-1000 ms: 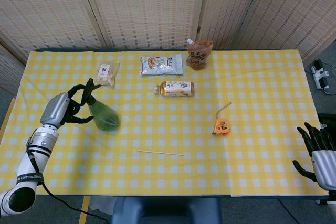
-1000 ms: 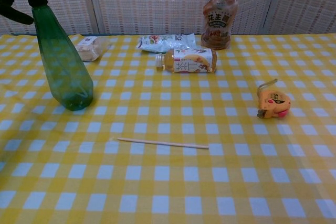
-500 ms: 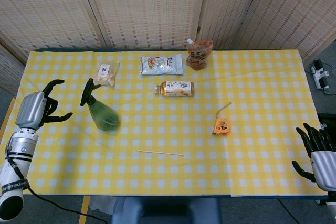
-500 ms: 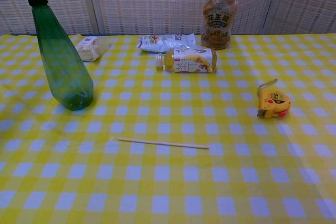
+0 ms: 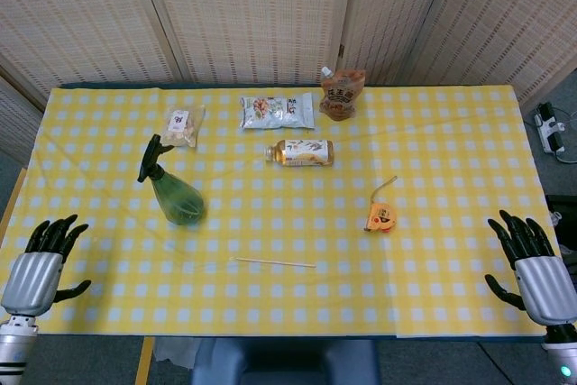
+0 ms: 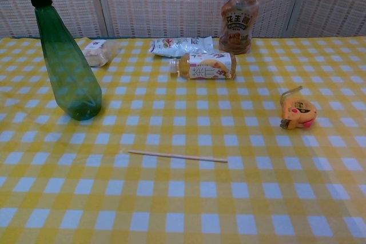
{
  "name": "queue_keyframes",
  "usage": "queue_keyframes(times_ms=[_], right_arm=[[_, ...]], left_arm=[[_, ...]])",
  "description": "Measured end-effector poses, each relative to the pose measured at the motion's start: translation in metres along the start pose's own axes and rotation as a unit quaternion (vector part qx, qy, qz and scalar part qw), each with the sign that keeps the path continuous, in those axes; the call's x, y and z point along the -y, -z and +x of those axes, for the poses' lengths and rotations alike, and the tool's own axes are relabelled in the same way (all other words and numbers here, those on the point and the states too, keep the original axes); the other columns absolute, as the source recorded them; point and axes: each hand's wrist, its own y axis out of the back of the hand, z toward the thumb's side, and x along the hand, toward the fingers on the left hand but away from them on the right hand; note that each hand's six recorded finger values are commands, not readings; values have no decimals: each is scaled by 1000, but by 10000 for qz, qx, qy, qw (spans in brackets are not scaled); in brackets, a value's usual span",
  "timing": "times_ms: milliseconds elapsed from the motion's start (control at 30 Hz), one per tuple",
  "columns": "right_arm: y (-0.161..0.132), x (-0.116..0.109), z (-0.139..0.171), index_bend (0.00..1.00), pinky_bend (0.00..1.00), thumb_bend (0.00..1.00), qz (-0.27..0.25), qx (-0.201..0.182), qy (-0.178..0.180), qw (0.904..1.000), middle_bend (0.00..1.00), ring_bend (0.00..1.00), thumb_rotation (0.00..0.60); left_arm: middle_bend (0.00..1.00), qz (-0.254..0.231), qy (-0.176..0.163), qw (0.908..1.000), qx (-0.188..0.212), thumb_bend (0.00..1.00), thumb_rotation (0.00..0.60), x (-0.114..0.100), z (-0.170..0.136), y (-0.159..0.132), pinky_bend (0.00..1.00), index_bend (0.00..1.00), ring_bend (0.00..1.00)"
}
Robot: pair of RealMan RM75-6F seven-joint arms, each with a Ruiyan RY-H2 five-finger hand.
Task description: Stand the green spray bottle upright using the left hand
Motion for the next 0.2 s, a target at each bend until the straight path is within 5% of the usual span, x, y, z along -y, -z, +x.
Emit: queue_keyframes(times_ms=[200], right_arm=[[-2,1,1,0,0,308,22,-15,-18,10000,0,0,600]], left_arm=[[5,290,-18,9996,14,133,600,1,-12,-1,0,82,0]])
